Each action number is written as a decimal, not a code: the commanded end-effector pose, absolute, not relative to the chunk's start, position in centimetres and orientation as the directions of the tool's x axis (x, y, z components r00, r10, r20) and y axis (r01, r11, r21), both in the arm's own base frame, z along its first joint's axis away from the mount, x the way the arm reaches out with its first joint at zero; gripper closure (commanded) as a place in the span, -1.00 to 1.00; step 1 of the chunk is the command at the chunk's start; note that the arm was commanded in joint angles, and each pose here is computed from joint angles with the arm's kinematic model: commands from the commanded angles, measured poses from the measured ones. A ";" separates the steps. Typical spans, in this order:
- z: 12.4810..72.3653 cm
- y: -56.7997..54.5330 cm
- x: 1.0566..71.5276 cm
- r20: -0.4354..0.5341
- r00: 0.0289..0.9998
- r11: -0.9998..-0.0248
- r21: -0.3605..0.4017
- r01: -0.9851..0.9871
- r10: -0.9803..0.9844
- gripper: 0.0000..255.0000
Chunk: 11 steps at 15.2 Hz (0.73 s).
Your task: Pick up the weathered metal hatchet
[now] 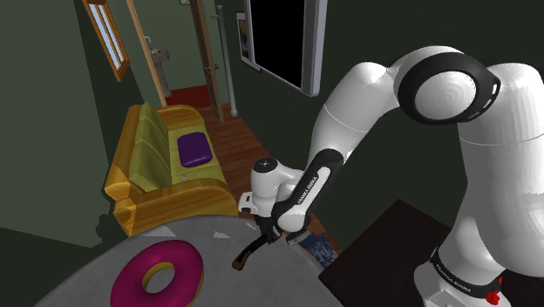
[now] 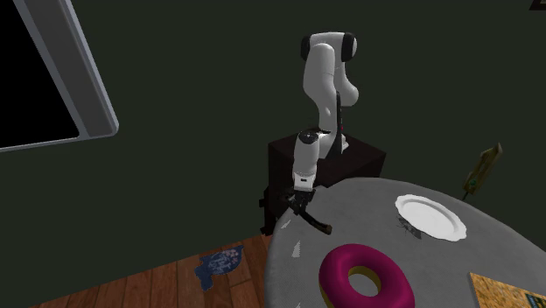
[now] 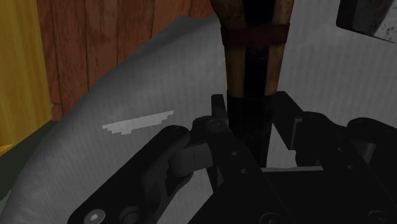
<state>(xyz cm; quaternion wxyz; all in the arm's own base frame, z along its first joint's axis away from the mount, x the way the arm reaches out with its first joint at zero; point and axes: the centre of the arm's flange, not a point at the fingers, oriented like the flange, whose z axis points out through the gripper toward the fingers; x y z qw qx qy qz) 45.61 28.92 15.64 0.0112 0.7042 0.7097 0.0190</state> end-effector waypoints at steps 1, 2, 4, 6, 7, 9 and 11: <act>15.6 28.9 45.6 0.011 -0.008 0.007 0.042 0.999 1.000 1.00; 15.6 28.9 45.6 0.011 -0.008 0.007 0.042 0.999 1.000 1.00; 16.2 28.9 45.6 0.011 -0.008 0.007 0.043 0.999 1.000 1.00; 17.3 28.9 45.6 0.011 -0.008 0.007 0.043 0.999 1.000 1.00; 17.8 28.9 45.6 0.011 -0.008 0.007 0.043 0.999 1.000 1.00; 18.9 28.9 45.6 0.011 -0.008 0.007 0.043 0.999 1.000 1.00; 19.9 28.9 45.6 0.011 -0.008 0.007 0.043 0.999 1.000 1.00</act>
